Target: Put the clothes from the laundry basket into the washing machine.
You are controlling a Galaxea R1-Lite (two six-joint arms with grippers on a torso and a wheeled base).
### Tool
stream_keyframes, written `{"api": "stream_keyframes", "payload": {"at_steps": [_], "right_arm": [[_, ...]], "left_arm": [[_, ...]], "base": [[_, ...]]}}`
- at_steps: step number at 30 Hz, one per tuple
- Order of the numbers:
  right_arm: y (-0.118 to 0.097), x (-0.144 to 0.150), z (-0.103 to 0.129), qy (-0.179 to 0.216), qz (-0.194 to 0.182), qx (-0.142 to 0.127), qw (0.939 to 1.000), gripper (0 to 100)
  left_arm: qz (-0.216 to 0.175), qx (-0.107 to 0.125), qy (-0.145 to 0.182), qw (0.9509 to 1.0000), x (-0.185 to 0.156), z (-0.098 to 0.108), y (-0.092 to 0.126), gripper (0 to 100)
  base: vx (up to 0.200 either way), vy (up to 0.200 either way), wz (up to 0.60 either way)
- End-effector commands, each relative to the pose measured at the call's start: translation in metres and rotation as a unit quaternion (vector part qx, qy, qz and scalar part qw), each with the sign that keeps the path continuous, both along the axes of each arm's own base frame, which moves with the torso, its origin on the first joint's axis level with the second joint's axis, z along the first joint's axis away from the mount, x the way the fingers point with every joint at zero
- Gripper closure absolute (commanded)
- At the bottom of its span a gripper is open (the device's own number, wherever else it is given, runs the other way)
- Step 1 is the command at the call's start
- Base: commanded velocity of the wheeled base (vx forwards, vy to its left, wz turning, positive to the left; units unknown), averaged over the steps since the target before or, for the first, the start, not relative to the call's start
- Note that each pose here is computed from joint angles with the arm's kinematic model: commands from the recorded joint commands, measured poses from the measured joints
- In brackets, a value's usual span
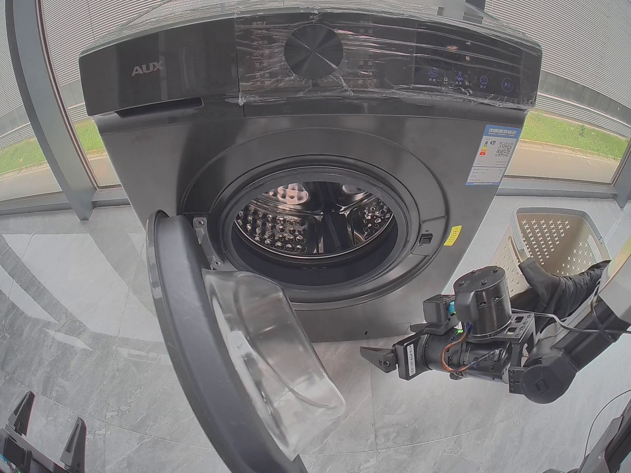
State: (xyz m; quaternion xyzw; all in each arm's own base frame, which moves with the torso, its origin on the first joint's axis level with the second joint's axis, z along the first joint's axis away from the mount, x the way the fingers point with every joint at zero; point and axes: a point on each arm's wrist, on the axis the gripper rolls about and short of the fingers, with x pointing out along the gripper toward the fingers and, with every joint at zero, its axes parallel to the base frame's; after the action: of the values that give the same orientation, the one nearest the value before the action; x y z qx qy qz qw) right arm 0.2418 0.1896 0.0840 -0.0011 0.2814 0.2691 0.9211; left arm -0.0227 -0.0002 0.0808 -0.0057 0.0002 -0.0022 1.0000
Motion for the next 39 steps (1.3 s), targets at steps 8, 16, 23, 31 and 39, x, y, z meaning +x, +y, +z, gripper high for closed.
{"api": "stream_keyframes", "payload": {"at_steps": [8, 16, 23, 31, 39], "right_arm": [[0.014, 0.025, -0.001, -0.015, -0.004, 0.014, 0.9998, 0], [0.027, 0.049, -0.007, -0.023, -0.001, 0.024, 0.9994, 0], [0.033, 0.052, -0.016, -0.018, 0.002, 0.021, 0.9996, 0], [0.05, 0.039, -0.023, -0.011, 0.031, 0.018, 0.9993, 0], [0.06, 0.036, -0.019, -0.032, 0.058, 0.049, 0.9966, 0]], "left_arm": [[0.0, 0.0, -0.001, 1.0, 0.0, -0.005, 0.0, 0], [0.0, 0.0, -0.001, 1.0, 0.0, -0.005, 0.0, 0], [0.0, 0.0, -0.001, 1.0, 0.0, -0.005, 0.0, 0], [0.0, 0.0, -0.001, 1.0, 0.0, -0.005, 0.0, 0], [0.0, 0.0, -0.001, 1.0, 0.0, -0.005, 0.0, 0]], "base": [[-0.2, 0.0, 0.0], [-0.025, 0.0, 0.0], [-0.171, 0.0, 0.0], [-0.025, 0.0, 0.0], [0.0, 0.0, 0.0]]}}
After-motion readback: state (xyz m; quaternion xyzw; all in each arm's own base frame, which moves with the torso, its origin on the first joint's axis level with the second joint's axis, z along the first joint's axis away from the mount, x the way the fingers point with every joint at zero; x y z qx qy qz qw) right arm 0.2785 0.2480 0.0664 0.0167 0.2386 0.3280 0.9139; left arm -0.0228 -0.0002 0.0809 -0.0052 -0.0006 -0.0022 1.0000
